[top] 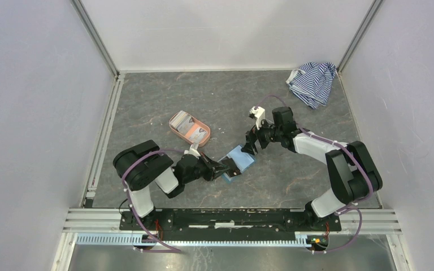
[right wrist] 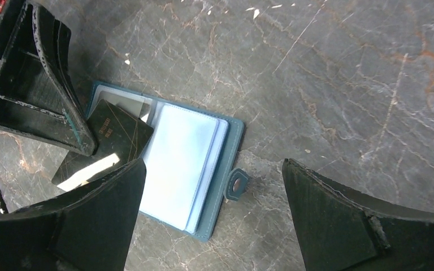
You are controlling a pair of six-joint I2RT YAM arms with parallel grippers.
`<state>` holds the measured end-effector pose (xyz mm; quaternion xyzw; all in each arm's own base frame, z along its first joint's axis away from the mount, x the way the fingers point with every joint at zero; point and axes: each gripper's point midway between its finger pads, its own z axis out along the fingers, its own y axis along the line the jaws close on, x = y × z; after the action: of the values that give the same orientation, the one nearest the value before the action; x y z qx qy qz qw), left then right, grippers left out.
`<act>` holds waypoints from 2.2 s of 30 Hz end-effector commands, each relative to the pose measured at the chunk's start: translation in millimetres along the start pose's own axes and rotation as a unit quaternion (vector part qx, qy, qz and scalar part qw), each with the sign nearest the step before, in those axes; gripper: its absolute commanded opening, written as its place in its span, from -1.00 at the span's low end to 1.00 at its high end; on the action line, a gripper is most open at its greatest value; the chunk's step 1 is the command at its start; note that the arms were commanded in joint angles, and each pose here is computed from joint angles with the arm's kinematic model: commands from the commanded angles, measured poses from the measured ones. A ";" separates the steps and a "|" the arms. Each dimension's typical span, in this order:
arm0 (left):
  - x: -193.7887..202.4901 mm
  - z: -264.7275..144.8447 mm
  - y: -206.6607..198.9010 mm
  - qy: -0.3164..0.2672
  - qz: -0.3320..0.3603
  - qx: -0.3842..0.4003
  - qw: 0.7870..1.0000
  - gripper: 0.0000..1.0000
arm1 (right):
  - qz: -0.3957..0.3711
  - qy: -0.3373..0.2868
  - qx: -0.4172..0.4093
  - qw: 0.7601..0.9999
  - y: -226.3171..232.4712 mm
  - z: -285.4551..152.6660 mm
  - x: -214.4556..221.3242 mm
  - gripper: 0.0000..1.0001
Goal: Put the credit cards into the card holder
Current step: Insert the credit card into the card holder.
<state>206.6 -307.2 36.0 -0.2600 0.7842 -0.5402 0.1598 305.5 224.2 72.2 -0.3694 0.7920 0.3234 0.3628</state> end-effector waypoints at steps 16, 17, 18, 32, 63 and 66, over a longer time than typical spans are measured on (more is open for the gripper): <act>-8.5 2.3 -12.2 0.004 0.002 0.060 0.998 -0.96 | -0.026 0.064 0.023 0.997 -7.3 19.3 13.9 0.96; -8.9 2.9 -13.0 0.006 0.007 0.060 0.998 -0.96 | -0.026 0.068 0.027 0.997 -8.8 19.5 15.0 0.96; -8.5 4.0 -12.0 0.009 0.011 0.056 0.998 -0.96 | -0.027 0.069 0.030 0.997 -10.1 19.8 15.2 0.96; -8.0 10.6 2.1 0.021 0.004 0.038 0.999 -0.96 | -0.031 0.084 0.025 0.996 -8.7 23.5 18.8 0.96; -13.5 20.9 5.1 0.032 0.043 0.024 0.998 -0.96 | -0.035 0.101 0.022 0.994 -6.9 27.2 23.6 0.91; -12.8 22.9 4.5 0.046 0.067 0.022 0.996 -0.96 | -0.035 0.102 0.022 0.994 -7.2 27.2 24.0 0.87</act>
<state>226.2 -313.1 26.5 -0.2345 0.7770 -0.5650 0.1484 296.3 227.8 26.1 -0.4115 0.8279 0.2598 0.2788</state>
